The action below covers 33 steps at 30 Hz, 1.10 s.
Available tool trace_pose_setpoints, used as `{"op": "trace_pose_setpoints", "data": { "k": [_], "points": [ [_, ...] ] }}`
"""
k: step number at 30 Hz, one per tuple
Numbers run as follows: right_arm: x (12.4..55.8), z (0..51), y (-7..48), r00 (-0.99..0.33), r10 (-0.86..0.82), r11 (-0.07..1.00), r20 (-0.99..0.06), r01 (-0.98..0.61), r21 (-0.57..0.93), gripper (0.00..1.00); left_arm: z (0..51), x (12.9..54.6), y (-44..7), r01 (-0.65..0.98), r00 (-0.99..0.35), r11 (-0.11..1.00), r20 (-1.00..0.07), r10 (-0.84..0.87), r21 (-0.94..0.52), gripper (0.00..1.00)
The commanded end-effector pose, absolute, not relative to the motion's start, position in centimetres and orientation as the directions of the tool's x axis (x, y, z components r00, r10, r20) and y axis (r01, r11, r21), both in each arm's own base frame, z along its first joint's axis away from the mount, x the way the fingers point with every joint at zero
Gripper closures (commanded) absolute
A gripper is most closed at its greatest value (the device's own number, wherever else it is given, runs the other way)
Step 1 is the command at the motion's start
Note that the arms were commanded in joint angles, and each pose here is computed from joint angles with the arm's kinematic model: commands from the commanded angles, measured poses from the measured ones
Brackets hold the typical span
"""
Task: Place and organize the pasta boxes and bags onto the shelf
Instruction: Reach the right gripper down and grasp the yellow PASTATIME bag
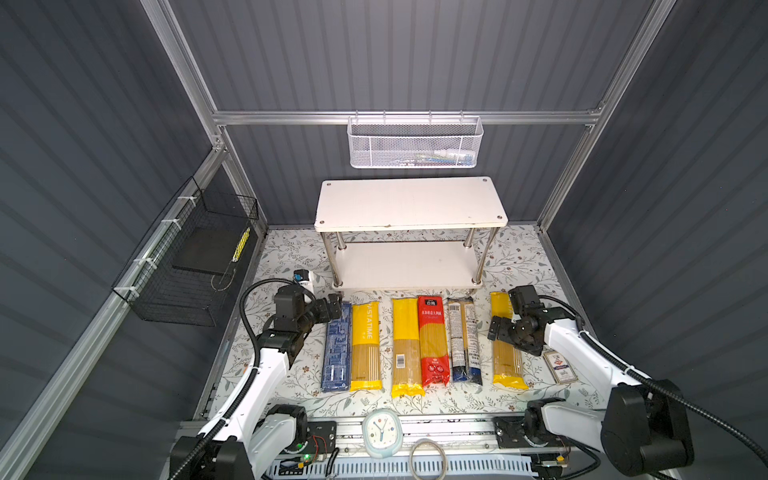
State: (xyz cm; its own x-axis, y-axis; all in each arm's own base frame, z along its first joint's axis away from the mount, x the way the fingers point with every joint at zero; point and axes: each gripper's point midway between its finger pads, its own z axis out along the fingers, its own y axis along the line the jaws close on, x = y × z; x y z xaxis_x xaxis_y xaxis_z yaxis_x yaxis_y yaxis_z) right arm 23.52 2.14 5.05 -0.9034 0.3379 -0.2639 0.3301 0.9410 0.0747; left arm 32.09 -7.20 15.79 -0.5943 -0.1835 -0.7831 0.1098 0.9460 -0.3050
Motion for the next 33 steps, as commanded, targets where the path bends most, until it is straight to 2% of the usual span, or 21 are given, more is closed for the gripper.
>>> {"op": "trace_pose_setpoints", "data": {
  "k": [1, 8, 33],
  "points": [
    [23.9, 4.6, 1.5, -0.903, 0.333, 0.942, -0.271, 0.334, 0.044, 0.01, 16.5, 31.9, -7.6, 0.129, -0.585, 0.935, -0.787, -0.197, -0.33, 0.01],
    [24.9, 4.5, 1.1, -0.918, 0.301, 0.95, -0.258, 0.312, 0.0, 0.01, 16.8, 31.8, -7.6, 0.131, -0.588, 0.935, -0.785, -0.194, -0.33, 0.01],
    [25.4, 2.0, 1.0, -0.953, 0.292, 0.955, -0.074, 0.295, -0.033, 0.02, 18.2, 32.8, -6.9, 0.099, -0.602, 0.954, -0.78, -0.17, -0.284, 0.01]
  ]
}}
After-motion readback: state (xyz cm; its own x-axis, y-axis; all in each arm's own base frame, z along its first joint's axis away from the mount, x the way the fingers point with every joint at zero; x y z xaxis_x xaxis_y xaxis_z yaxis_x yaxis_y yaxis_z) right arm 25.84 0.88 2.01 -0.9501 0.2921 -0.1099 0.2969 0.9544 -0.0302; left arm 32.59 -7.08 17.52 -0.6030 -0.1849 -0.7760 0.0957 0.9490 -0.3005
